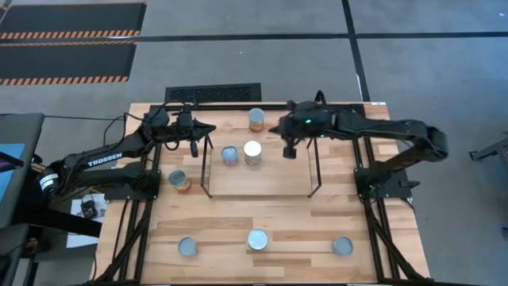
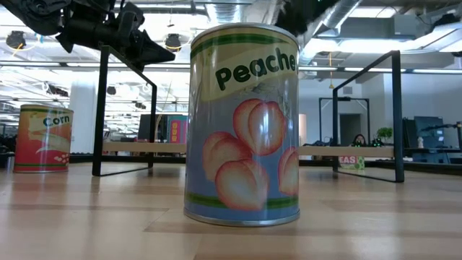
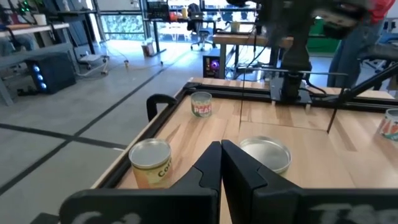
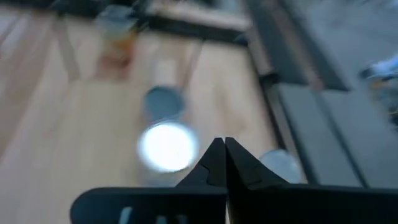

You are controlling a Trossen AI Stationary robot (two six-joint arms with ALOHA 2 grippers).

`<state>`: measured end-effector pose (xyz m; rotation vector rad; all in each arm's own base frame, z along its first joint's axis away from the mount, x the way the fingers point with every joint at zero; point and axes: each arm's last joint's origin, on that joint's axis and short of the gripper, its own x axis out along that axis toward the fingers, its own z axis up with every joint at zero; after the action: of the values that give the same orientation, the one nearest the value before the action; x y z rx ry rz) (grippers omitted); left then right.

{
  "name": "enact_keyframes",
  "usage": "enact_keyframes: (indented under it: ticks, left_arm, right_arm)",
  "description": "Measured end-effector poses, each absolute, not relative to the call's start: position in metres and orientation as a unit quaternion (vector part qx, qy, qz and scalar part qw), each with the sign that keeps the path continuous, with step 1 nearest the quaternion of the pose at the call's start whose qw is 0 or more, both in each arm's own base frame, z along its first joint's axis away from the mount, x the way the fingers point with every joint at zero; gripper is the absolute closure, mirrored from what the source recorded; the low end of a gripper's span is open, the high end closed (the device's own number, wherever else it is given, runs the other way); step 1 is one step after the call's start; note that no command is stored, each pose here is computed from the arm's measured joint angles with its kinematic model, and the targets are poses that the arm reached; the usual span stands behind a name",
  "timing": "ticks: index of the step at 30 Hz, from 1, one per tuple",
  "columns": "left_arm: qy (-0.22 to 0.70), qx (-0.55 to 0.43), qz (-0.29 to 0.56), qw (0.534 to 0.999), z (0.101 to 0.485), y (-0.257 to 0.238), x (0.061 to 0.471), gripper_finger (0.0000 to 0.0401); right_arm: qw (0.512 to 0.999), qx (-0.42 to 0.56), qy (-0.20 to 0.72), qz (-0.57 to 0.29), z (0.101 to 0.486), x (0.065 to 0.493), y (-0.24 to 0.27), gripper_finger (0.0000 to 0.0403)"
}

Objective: Pick and place cans onto a shelf
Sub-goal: Put the top canned corn on the shelf

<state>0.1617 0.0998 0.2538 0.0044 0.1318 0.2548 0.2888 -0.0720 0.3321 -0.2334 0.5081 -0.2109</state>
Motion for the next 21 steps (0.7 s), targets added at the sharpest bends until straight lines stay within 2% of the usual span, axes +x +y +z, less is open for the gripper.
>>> enact_keyframes:
  ticks: [3,7,11,15,21]
  left_arm:
    - [0.066,-0.006,0.128,0.990,0.254,0.100,0.162,0.0401]
    - [0.066,-0.013,0.134,0.989,0.253,0.100,0.162,0.0401]
    - [0.067,-0.022,0.135,0.988,0.253,0.100,0.162,0.0401]
    - [0.067,-0.025,0.137,0.988,0.253,0.100,0.162,0.0401]
    - [0.066,-0.024,0.138,0.988,0.253,0.100,0.162,0.0401]
  right_arm:
    - [0.968,-0.097,0.189,-0.136,0.320,0.276,-0.090,0.0398]
    - [0.972,-0.065,0.174,-0.142,0.303,0.275,-0.120,0.0399]
    - [0.971,-0.051,0.190,-0.139,0.289,0.288,-0.149,0.0399]
    - [0.963,-0.047,0.246,-0.100,0.270,0.303,-0.169,0.0391]
    - [0.946,-0.054,0.311,-0.073,0.252,0.327,-0.184,0.0345]
